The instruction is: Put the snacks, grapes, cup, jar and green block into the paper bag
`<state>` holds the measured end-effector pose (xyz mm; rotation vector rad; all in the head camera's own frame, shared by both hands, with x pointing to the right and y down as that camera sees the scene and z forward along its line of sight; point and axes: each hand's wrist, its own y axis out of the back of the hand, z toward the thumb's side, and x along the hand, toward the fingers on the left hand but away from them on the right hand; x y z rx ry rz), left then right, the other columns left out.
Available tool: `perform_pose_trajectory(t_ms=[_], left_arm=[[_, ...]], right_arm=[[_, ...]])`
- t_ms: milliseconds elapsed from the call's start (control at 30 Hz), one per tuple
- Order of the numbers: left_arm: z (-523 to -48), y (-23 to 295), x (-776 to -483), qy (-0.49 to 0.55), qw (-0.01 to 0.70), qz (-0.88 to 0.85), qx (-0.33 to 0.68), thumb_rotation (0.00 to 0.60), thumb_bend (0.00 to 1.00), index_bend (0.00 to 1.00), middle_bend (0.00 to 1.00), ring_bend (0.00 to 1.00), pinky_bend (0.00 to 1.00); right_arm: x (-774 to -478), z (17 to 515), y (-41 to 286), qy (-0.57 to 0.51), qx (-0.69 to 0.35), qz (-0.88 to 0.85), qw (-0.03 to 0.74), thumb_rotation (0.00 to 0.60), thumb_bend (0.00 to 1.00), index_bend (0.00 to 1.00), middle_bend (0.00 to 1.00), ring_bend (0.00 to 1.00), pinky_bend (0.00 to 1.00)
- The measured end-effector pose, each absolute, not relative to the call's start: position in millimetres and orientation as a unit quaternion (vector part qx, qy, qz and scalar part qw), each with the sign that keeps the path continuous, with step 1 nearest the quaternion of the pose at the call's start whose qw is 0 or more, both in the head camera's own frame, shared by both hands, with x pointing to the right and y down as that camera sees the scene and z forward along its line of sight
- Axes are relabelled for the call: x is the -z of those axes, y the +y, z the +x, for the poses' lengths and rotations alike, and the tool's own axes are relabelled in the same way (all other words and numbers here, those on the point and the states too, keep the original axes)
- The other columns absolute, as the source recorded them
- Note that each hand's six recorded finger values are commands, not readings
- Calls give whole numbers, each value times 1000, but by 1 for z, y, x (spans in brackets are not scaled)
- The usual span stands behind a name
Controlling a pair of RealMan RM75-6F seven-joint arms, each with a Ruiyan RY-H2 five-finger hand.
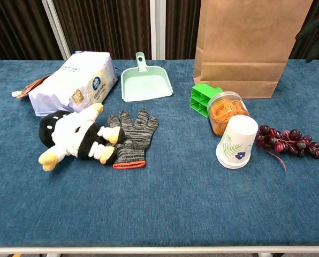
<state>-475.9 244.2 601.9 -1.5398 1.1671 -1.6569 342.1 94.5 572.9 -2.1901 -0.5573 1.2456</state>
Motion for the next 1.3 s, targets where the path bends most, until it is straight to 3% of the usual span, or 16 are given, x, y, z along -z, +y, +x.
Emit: perform_pose_trajectory(t_ms=[433,667,867,933,1033,1067,1167,1300], left_arm=[[-482,250,-606,439,282,-576,629,600,50,246,203,121,153],[-482,248,-607,441,283,-577,627,600,49,246,202,121,153],[-483,251,-608,441,279,-576,629,600,49,246,203,121,153],[-483,252,-609,442,278,-577,628,600,50,246,203,121,153],[-484,252,-609,443,277,-577,628,600,50,247,203,121,153],[-484,252,-610,443,277,-577,628,600,49,246,203,121,153],[-485,252,-610,443,277,-577,628,600,49,246,203,121,153],[-486,252,-611,444,274,-577,628,600,50,246,203,121,153]], right_arm=[[-695,332,129,-184,-549,-751,317,600,52,38,189,40,257],[-725,327,142,-195,-554,-731,346,600,84,146,245,52,256],[-739,321,156,-188,-550,-729,361,600,97,167,265,66,258],[-741,319,159,-186,-547,-730,365,600,120,216,298,99,272],[-742,316,160,-189,-541,-728,375,600,197,366,373,173,345],[-741,315,160,-192,-539,-727,379,600,238,462,424,226,397],[-739,314,158,-204,-532,-723,391,600,319,618,527,346,524],[-734,316,154,-222,-524,-722,394,600,344,664,558,388,612]])
